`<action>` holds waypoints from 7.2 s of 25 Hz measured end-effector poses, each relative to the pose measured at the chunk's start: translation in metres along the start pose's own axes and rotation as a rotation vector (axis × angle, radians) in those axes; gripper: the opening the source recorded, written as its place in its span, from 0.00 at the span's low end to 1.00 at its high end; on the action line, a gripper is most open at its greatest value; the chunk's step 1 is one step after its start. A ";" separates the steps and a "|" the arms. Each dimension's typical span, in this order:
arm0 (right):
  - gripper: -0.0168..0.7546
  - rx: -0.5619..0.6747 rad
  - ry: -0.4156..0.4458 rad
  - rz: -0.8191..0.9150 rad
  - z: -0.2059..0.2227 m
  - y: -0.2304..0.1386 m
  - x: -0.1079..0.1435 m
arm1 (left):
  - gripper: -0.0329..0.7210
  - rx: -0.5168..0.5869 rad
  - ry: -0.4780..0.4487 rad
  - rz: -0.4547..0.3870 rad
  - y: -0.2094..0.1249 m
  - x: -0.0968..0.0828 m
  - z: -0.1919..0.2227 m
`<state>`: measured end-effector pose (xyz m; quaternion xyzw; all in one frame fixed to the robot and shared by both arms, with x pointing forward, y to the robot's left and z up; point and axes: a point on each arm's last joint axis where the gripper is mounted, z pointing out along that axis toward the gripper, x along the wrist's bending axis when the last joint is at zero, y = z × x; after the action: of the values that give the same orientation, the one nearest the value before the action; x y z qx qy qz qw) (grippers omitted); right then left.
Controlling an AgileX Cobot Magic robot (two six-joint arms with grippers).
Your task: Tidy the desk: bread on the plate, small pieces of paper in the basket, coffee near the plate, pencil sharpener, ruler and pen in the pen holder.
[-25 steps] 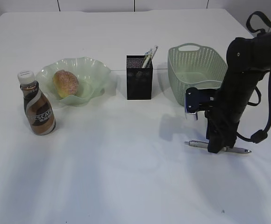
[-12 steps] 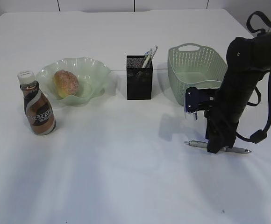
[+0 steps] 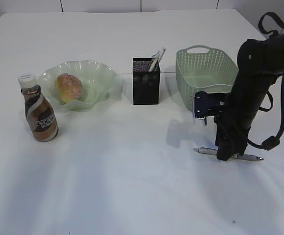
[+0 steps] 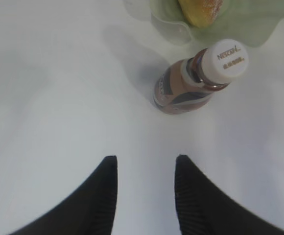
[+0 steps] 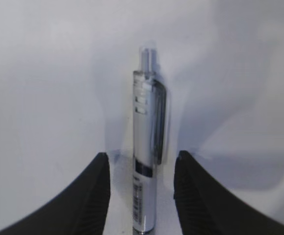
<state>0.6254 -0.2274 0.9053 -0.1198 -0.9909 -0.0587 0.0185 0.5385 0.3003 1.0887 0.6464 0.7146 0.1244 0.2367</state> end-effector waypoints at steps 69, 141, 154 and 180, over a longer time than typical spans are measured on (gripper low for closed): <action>0.17 -0.747 -0.016 0.305 -0.090 0.078 -0.032 | 0.41 -0.002 -0.002 -0.001 0.000 0.000 0.000; 0.54 -1.382 -0.354 0.114 -0.081 0.134 -0.102 | 0.41 -0.060 0.004 0.005 0.005 0.000 0.000; 0.04 -1.350 -0.104 -0.114 -0.103 0.140 -0.069 | 0.41 -0.060 0.004 0.005 0.005 0.000 0.000; 0.04 -0.220 -0.153 0.423 -0.103 0.066 -0.059 | 0.41 0.015 0.004 0.010 -0.001 0.000 0.000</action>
<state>0.7011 -0.1898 1.0124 -0.3300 -0.9299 -0.1517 -0.0580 0.5373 0.3004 1.0879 0.6514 0.7128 0.1213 0.2298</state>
